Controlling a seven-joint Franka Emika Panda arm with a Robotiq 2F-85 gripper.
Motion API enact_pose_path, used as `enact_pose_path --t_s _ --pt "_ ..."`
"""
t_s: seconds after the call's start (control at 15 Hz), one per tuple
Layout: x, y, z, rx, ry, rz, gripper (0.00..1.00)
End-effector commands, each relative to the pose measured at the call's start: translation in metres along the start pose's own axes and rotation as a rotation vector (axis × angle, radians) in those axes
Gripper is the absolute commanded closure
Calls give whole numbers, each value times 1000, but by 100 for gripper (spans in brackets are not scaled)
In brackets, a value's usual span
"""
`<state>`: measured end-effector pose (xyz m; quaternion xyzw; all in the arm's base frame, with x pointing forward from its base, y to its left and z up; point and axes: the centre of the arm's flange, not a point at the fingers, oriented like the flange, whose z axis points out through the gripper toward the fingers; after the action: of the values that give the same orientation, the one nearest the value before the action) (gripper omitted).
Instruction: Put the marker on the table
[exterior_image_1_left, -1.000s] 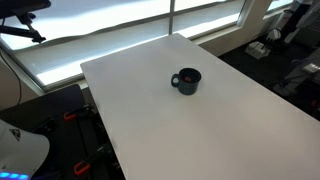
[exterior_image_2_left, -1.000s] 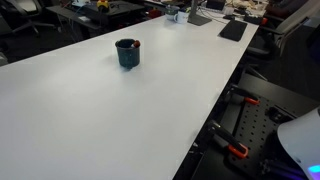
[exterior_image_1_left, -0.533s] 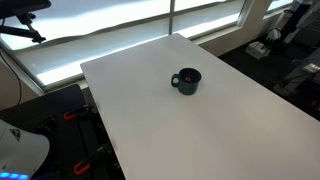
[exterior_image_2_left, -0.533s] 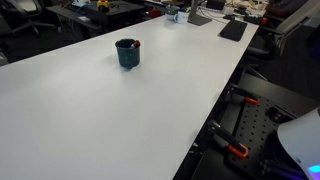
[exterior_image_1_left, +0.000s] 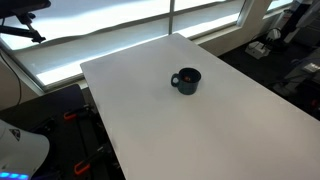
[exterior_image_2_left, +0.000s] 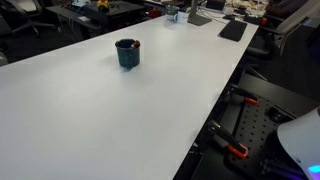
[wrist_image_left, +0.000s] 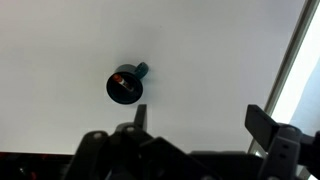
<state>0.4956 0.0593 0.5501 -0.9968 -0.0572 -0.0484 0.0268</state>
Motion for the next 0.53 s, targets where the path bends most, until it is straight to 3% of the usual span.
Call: enact_pose_path --t_s 0.0,0.47 --pt "2 6 4 4 -3 2 0" --pt "4 3 6 5 -6 -4 0"
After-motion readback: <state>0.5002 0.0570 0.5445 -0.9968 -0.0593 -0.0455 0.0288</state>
